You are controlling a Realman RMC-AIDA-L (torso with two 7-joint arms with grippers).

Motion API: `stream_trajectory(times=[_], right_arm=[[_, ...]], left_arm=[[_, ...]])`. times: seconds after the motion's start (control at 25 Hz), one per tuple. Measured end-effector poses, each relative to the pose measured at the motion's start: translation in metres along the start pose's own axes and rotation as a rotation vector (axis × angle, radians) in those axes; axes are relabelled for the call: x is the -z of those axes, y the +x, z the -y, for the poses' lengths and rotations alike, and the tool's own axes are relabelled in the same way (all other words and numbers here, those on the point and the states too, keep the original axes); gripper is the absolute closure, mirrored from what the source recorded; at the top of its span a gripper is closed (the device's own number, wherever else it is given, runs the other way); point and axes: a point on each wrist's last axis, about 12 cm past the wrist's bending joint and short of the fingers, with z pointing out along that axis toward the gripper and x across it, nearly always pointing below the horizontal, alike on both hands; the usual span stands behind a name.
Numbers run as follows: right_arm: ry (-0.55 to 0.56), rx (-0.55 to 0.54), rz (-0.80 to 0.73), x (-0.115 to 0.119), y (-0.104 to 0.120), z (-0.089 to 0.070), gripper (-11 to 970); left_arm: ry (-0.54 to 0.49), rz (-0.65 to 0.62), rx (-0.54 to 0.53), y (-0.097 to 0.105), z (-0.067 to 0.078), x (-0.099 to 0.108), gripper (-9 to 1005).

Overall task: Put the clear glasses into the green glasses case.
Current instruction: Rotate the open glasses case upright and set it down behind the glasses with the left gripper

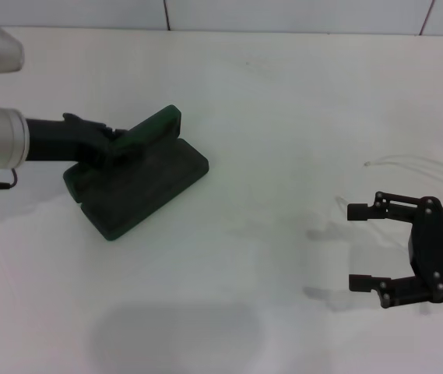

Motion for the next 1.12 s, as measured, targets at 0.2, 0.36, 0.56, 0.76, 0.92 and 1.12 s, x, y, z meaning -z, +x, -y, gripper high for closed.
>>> stream_trajectory(times=[0.2,0.36,0.56,0.76,0.92,1.12], right_arm=[[0.004,0.003,0.000,0.001,0.000,0.000,89],[0.005,0.004,0.000,0.001,0.000,0.000,89],[0.003,0.009,0.009,0.000,0.002,-0.003,89],[0.009,-0.001,0.011,0.002,0.005,-0.007,89],[0.008,-0.005,0.015,0.000,0.006,-0.009,89],[0.007,-0.008,0.022,-0.002,0.008,-0.012,89]], left_arm=[[0.035,0.022,-0.051,-0.018,0.008,-0.008,697],[0.078,0.015,-0.109,-0.034,0.019,-0.021,767],[0.147,-0.008,-0.202,-0.052,0.039,-0.038,798],[0.166,-0.006,-0.263,-0.068,0.049,-0.047,789],[0.180,0.014,-0.319,-0.081,0.058,-0.049,781],[0.181,0.042,-0.407,-0.091,0.075,-0.059,772]])
